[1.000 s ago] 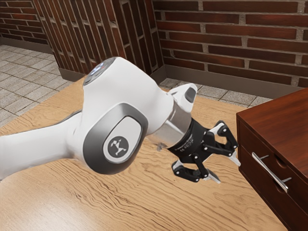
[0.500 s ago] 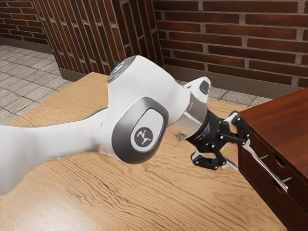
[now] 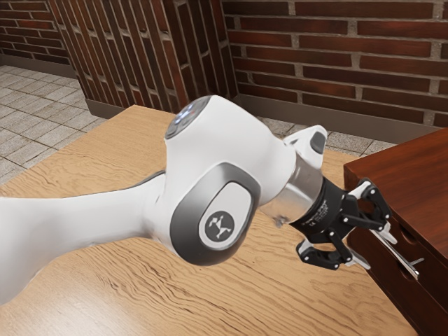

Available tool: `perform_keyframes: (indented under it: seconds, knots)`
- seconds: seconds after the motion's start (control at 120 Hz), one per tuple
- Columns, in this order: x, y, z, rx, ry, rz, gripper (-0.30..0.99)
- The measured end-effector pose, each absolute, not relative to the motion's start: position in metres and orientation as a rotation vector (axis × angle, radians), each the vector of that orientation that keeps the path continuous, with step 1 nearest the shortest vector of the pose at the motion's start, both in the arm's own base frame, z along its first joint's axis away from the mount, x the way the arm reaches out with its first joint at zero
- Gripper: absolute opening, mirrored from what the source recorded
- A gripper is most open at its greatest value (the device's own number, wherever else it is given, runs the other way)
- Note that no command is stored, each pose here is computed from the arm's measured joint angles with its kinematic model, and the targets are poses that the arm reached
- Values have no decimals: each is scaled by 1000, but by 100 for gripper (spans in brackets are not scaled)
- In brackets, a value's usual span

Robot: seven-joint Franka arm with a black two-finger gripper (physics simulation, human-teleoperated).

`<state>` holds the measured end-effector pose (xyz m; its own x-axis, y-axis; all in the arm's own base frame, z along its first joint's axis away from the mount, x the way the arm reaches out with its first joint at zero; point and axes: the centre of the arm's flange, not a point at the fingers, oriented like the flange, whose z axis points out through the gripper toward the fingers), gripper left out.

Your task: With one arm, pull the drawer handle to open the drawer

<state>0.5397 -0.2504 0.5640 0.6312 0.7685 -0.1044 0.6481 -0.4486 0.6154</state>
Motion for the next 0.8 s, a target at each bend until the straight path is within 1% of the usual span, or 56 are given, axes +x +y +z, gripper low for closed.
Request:
perform_keyframes:
  seconds: [0.167,0.425,0.583,0.8]
  knots:
    - [533,-270,563,2237,1070,232,29]
    - [543,-275,554,2227,1073,235,28]
    - [552,-267,548,2222,1092,246,25]
    - [572,-237,542,2194,1153,275,22]
